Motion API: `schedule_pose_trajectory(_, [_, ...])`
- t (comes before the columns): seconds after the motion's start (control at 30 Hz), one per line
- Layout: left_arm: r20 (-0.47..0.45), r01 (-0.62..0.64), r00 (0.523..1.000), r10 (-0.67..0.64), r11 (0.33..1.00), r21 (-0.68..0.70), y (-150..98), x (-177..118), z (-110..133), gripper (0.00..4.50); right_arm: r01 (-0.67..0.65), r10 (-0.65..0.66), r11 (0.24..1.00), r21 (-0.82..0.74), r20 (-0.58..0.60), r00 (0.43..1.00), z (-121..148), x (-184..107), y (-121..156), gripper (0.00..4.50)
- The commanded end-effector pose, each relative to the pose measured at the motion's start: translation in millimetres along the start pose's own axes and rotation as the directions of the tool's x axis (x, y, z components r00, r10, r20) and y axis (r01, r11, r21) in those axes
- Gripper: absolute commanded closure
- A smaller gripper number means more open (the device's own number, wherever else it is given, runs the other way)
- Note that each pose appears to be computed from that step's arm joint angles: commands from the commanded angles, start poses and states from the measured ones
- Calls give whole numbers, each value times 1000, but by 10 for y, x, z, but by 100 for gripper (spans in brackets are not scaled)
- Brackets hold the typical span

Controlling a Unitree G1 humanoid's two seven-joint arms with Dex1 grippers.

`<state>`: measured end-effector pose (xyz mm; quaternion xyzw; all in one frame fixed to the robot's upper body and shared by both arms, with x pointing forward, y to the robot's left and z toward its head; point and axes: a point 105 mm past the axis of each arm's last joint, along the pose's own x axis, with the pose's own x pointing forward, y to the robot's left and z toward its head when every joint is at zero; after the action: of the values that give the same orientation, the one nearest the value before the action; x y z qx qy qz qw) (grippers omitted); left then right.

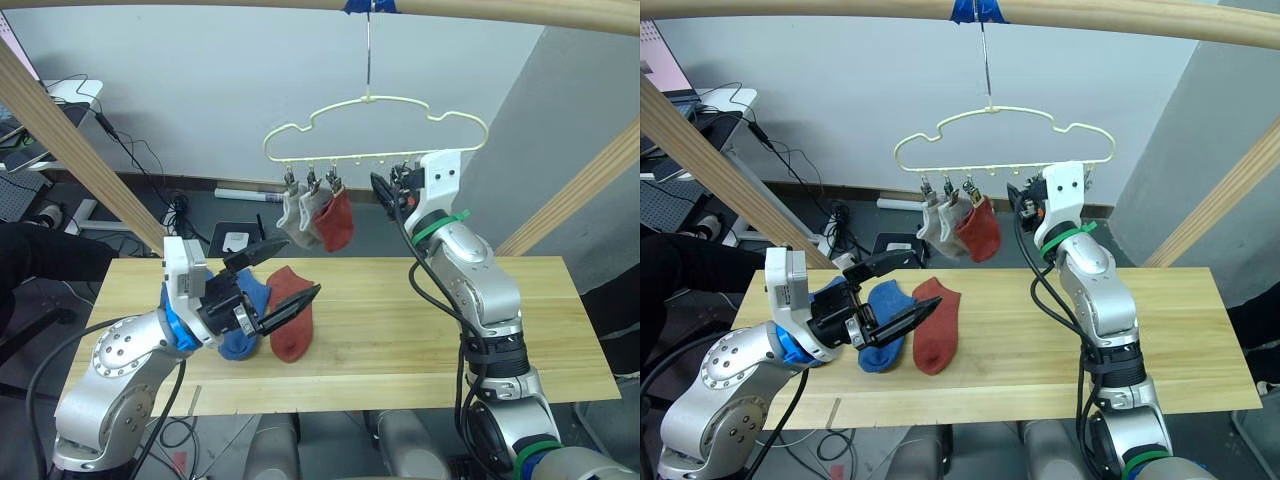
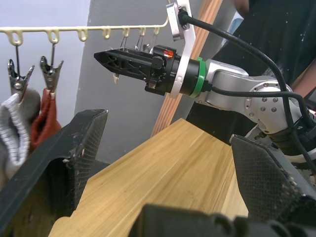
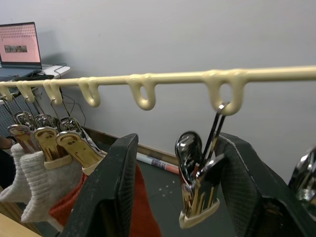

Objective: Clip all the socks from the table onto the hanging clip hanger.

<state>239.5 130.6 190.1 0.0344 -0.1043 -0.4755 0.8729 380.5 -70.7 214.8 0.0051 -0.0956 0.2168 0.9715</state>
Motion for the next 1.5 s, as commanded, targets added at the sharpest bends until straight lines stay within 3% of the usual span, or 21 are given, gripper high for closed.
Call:
schedule_pose_trajectory(0.03, [27, 18, 999, -19, 999, 27, -56, 16, 71, 0, -20, 19, 1000, 14, 39, 999, 100, 23, 72, 209])
schedule_pose_trajectory(0.77, [24, 35, 999, -35, 999, 20, -91, 15, 57, 0, 174, -172, 984, -37, 44, 984, 139, -127, -186, 209])
schedule_pose_trajectory(1.5, [22, 38, 999, -39, 999, 20, -94, 18, 53, 0, 128, -129, 992, 10, 44, 991, 191, -144, 55, 209])
